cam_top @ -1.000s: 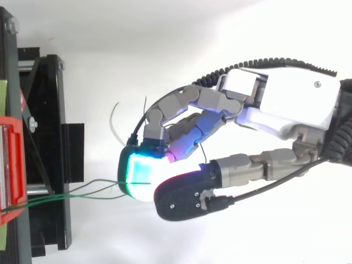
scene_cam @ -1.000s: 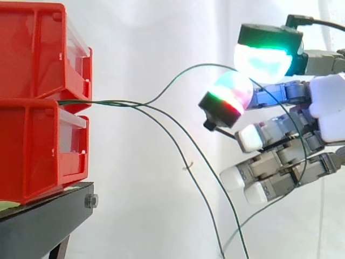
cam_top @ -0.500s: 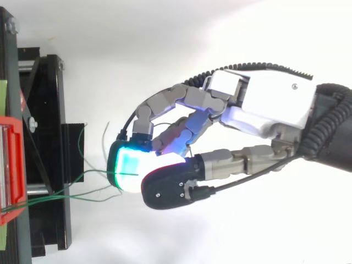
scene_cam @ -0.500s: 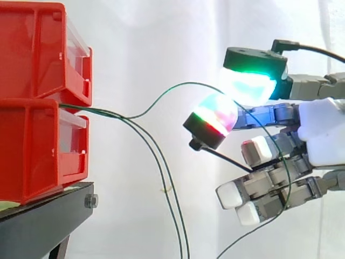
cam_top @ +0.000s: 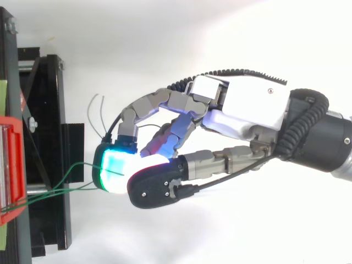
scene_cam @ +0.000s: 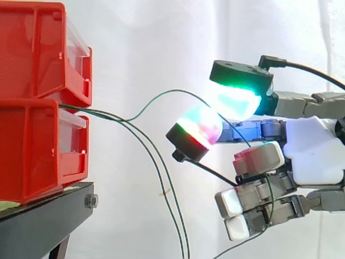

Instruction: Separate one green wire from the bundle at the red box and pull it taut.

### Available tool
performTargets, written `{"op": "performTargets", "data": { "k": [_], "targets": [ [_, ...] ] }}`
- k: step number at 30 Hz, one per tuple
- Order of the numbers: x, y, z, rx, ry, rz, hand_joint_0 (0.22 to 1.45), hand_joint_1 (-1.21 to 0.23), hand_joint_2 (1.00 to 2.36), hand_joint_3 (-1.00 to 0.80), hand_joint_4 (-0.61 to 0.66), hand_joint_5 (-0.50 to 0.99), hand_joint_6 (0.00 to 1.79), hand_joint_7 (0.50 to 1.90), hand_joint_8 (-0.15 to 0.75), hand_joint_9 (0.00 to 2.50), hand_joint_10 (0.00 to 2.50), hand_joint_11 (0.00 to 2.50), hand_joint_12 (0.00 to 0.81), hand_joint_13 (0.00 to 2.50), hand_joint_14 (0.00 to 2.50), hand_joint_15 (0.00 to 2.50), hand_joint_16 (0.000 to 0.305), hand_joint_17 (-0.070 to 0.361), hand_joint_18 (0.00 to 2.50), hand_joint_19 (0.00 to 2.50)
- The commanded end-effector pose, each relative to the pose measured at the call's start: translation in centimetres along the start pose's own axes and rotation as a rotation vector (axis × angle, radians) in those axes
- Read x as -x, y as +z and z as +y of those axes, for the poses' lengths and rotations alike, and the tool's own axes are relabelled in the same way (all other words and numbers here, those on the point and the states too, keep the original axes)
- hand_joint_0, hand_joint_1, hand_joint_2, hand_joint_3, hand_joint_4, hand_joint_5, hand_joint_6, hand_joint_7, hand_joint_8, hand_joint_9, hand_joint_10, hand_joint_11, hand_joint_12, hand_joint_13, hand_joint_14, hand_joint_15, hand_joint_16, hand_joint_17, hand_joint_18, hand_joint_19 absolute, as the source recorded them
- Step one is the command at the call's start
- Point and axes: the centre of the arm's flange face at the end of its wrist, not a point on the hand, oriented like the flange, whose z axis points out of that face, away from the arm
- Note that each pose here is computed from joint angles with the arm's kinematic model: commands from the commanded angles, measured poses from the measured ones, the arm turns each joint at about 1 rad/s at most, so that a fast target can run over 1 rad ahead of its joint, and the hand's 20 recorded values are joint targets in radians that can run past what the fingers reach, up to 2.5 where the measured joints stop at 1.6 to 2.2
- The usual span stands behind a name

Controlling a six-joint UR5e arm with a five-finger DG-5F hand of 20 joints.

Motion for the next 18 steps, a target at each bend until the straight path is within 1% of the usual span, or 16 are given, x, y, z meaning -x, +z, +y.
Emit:
{"op": "performTargets", "data": {
  "k": [1, 2, 4, 8, 12, 15, 16, 17, 18],
  "targets": [
    [-0.10, 0.07, -0.04, 0.005, 0.004, 0.003, 0.58, -0.72, 1.02, -0.23, -0.03, -0.12, 0.85, 0.94, 0.255, 1.26, 0.03, 1.21, 0.351, 0.94, 0.03, 0.76, 0.051, 0.115, 0.67, 0.64],
    [-0.08, 0.05, -0.07, 0.003, 0.003, 0.003, 0.58, -0.72, 1.02, -0.29, 0.01, -0.12, 0.84, 0.93, 0.258, 1.26, 0.03, 1.21, 0.352, 0.94, 0.03, 0.78, 0.051, 0.115, 0.67, 0.64],
    [-0.08, 0.05, -0.07, 0.003, 0.003, 0.003, 0.58, -0.71, 1.02, -0.31, 0.02, -0.12, 0.84, 0.93, 0.260, 1.27, 0.03, 1.22, 0.353, 0.95, 0.03, 0.78, 0.052, 0.116, 0.68, 0.64],
    [-0.08, 0.05, -0.07, 0.003, 0.003, 0.003, 0.57, -0.70, 1.01, -0.34, 0.04, -0.12, 0.84, 0.93, 0.256, 1.31, 0.02, 1.34, 0.353, 0.97, 0.03, 0.82, 0.052, 0.117, 0.69, 0.65],
    [-0.24, 0.09, 0.04, 0.008, 0.006, 0.004, 0.55, -0.70, 1.01, -0.42, 0.05, -0.12, 0.82, 0.94, 0.261, 1.30, 0.02, 1.34, 0.359, 0.98, 0.03, 0.82, 0.053, 0.119, 0.70, 0.65],
    [-0.11, 0.09, -0.03, 0.007, 0.005, 0.003, 0.54, -0.69, 1.00, -0.46, 0.06, -0.12, 0.81, 0.93, 0.263, 1.29, 0.02, 1.35, 0.365, 0.98, 0.03, 0.81, 0.054, 0.121, 0.70, 0.65],
    [-0.11, 0.09, -0.03, 0.007, 0.005, 0.003, 0.53, -0.67, 1.00, -0.50, 0.07, -0.12, 0.82, 0.92, 0.265, 1.29, 0.02, 1.35, 0.368, 0.98, 0.03, 0.81, 0.055, 0.123, 0.70, 0.66],
    [-0.24, 0.09, 0.04, 0.008, 0.006, 0.004, 0.52, -0.65, 1.00, -0.50, 0.07, -0.12, 0.82, 0.92, 0.269, 1.30, 0.02, 1.34, 0.371, 0.98, 0.03, 0.81, 0.055, 0.124, 0.71, 0.65],
    [-0.13, 0.12, 0.04, 0.008, 0.006, 0.003, 0.52, -0.64, 1.00, -0.50, 0.07, -0.12, 0.82, 0.92, 0.269, 1.30, 0.02, 1.33, 0.372, 0.98, 0.03, 0.80, 0.055, 0.124, 0.71, 0.65]
  ]
}}
